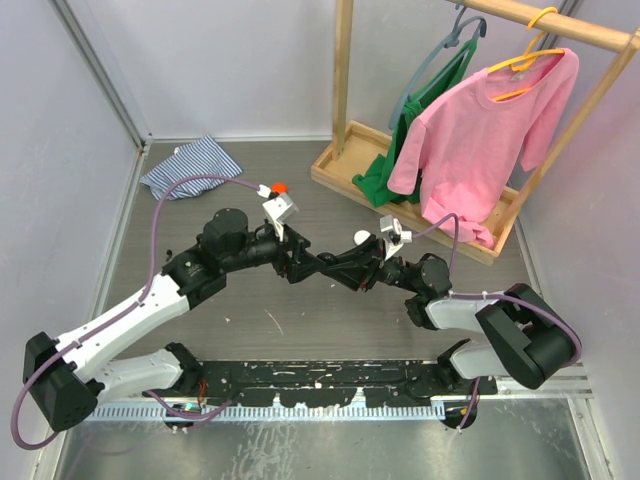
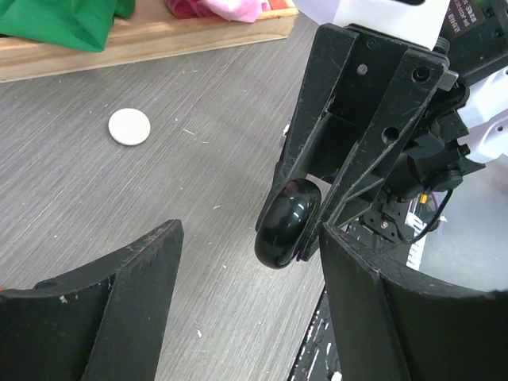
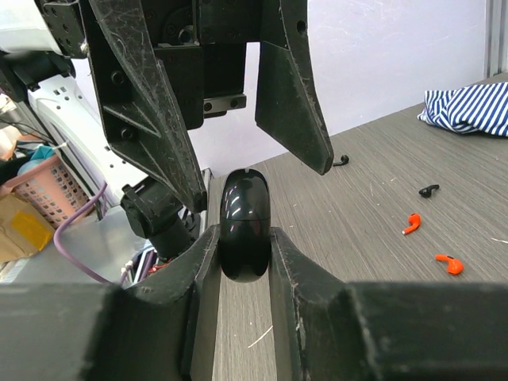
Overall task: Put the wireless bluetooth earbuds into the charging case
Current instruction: Open the charging case.
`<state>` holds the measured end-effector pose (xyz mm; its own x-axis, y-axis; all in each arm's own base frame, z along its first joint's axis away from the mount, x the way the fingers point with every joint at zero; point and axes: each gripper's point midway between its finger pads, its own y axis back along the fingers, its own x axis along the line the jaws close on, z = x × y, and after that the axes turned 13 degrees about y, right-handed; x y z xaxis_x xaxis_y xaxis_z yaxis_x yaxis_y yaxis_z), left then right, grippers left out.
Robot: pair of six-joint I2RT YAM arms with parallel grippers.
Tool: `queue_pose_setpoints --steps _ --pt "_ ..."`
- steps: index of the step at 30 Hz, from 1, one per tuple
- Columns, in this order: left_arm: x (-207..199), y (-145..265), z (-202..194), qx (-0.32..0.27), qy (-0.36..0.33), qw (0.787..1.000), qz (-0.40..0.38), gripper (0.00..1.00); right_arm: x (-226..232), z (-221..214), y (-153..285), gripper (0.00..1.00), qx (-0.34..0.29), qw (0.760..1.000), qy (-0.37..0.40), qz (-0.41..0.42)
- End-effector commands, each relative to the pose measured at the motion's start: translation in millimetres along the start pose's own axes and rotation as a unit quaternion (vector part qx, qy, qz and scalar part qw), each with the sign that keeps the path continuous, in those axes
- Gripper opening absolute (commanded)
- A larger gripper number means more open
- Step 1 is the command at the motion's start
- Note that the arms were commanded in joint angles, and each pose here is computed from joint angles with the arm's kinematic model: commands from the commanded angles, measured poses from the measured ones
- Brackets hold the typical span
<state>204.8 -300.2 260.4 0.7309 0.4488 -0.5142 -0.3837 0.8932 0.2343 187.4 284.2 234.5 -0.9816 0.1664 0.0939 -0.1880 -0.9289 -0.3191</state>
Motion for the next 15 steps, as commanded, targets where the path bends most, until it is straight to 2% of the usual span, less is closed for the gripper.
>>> queue_pose_setpoints --steps 1,15 --pt "-4 -1 7 -0.011 -0.025 0.999 -0.019 0.71 12 42 -7 0.16 -0.067 0.995 0.068 0.037" --pt "6 5 21 -0.039 -0.023 0.999 0.024 0.62 17 43 -7 0.17 -0.066 0.994 0.072 0.048"
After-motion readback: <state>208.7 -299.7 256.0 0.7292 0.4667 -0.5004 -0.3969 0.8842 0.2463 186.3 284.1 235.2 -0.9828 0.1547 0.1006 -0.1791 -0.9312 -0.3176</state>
